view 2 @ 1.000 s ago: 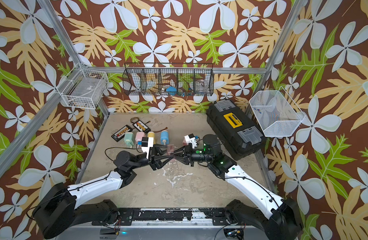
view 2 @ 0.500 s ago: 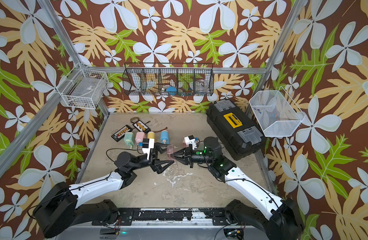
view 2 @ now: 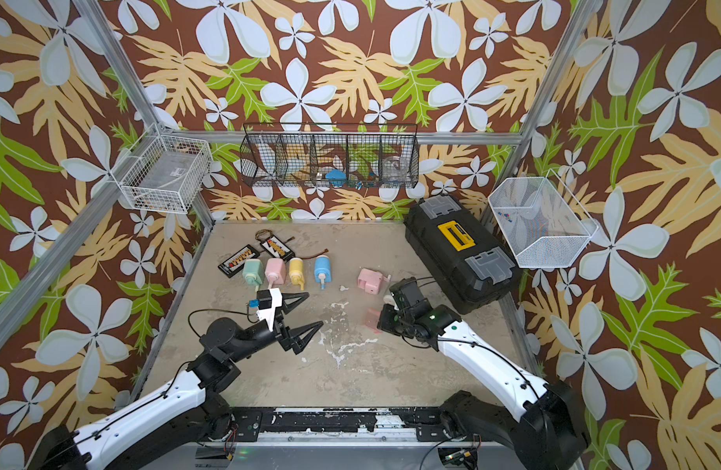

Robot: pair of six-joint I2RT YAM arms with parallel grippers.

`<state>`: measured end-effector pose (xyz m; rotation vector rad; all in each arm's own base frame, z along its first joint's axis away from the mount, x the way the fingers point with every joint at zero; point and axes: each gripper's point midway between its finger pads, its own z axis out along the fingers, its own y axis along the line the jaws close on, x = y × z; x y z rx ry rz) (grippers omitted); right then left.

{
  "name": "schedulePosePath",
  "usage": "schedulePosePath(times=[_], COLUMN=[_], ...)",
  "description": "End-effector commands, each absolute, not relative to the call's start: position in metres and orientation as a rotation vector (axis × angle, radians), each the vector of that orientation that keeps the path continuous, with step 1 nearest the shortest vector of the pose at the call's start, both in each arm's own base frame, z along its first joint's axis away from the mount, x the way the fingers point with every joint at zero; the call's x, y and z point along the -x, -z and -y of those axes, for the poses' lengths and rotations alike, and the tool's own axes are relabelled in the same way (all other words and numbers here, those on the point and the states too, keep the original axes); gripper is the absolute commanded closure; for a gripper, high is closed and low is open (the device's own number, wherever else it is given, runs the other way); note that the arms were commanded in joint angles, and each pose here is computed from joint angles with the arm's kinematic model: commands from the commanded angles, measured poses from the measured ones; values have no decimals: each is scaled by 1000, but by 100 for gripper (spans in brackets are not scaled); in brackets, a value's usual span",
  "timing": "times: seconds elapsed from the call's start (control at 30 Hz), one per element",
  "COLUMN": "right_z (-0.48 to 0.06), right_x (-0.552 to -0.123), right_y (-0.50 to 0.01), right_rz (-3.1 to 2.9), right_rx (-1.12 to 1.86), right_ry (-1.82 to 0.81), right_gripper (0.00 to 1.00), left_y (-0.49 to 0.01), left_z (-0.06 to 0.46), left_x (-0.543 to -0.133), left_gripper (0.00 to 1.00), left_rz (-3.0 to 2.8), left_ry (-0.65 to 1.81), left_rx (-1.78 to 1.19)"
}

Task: Put the tray back into the pencil sharpener
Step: Place the container at the center of the board.

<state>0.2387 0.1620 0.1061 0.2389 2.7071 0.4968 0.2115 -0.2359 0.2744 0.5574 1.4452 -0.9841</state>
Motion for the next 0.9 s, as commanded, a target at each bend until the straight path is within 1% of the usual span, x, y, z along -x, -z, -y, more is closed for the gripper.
schedulePosePath(times=[0.0, 0.1, 0.2, 0.53, 0.6, 0.67, 0.77, 0.8, 0.87], right_z=[-124, -125, -133, -150, -151, -150, -152, -152, -153], right_x=[-236, -237, -243, -243, -242, -240, -239, -240, -242], right_y=[-80, -67, -59, -27, -23, -20, -24, -29, -43], right_rz=[-2738, -2749, -2747, -2796, -2808, -2821, -2823, -2816, -2790], right_rx=[-39, 43, 90, 113, 113, 108, 92, 82, 64], right_ry=[-68, 60, 107, 39, 38, 38, 23, 16, -4], right_gripper=[100, 100, 100, 100, 97, 92, 77, 74, 70], left_y=[-248, -238, -233, -227, -227, -227, -225, -225, -227], left_z=[206, 191, 187, 193, 194, 195, 197, 199, 201], left_x=[-240, -249, -253, -259, -261, -262, -264, -264, -265], left_gripper=[0, 0, 0, 0, 0, 0, 0, 0, 0], left_rz=[-1626, -1699, -1731, -1797, -1805, -1813, -1820, -1823, -1823], left_ry=[871, 858, 876, 870, 862, 856, 847, 845, 838], left_rx=[-287, -115, -35, -17, -24, -24, -41, -51, -71])
